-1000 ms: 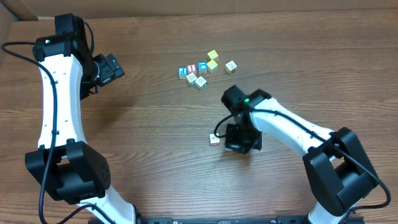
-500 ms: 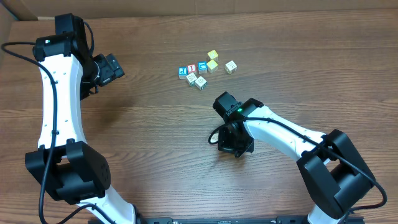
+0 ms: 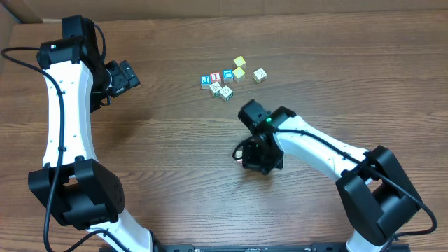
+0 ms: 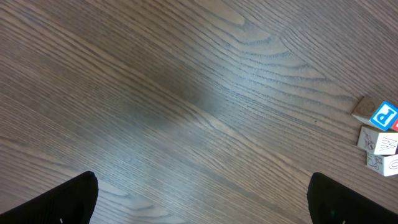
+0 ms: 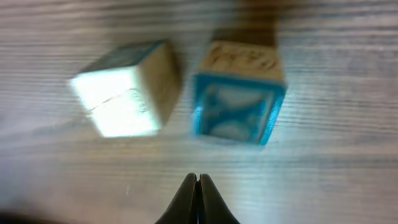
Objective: Flip 3 blocks
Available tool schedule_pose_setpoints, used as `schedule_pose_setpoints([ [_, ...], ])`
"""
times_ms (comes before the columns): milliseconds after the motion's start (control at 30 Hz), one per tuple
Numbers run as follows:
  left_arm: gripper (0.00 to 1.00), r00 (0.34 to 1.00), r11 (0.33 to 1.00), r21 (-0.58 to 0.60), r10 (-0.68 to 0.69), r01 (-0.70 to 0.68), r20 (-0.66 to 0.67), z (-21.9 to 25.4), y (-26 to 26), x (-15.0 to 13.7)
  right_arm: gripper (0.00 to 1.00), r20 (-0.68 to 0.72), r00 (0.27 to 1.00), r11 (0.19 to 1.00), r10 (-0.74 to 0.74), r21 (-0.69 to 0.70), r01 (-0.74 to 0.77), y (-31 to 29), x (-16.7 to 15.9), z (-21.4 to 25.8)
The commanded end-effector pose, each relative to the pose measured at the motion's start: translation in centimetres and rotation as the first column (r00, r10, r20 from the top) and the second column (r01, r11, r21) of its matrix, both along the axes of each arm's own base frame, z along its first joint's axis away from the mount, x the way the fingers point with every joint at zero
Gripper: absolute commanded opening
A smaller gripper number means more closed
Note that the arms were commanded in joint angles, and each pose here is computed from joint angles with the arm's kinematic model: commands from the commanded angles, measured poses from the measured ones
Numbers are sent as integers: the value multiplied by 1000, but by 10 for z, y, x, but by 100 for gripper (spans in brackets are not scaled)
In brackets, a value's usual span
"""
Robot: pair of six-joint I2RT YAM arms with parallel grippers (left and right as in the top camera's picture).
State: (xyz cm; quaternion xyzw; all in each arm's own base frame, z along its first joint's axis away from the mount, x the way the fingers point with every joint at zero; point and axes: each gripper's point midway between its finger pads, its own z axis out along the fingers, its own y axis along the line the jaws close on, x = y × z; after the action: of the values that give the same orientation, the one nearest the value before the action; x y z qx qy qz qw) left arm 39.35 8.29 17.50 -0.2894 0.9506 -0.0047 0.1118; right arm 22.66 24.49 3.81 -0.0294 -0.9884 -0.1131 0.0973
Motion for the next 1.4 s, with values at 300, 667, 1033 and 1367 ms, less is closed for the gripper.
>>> schedule_pose_setpoints([
  [300, 100, 1000, 1000, -1, -6, 6, 17, 4, -2, 6, 4, 125, 988, 991, -93, -89, 104, -56, 69, 47],
  [667, 100, 1000, 1000, -1, -6, 6, 17, 4, -2, 5, 4, 44, 987, 987, -157, -36, 159, -64, 47, -11],
  [1033, 100, 1000, 1000, -1, -6, 6, 17, 4, -2, 5, 4, 69, 987, 990, -144, 14, 143, -46, 46, -18],
  [1367, 100, 1000, 1000, -1, -6, 6, 17, 4, -2, 6, 4, 79, 993, 996, -91, 21, 89, -30, 37, -18],
])
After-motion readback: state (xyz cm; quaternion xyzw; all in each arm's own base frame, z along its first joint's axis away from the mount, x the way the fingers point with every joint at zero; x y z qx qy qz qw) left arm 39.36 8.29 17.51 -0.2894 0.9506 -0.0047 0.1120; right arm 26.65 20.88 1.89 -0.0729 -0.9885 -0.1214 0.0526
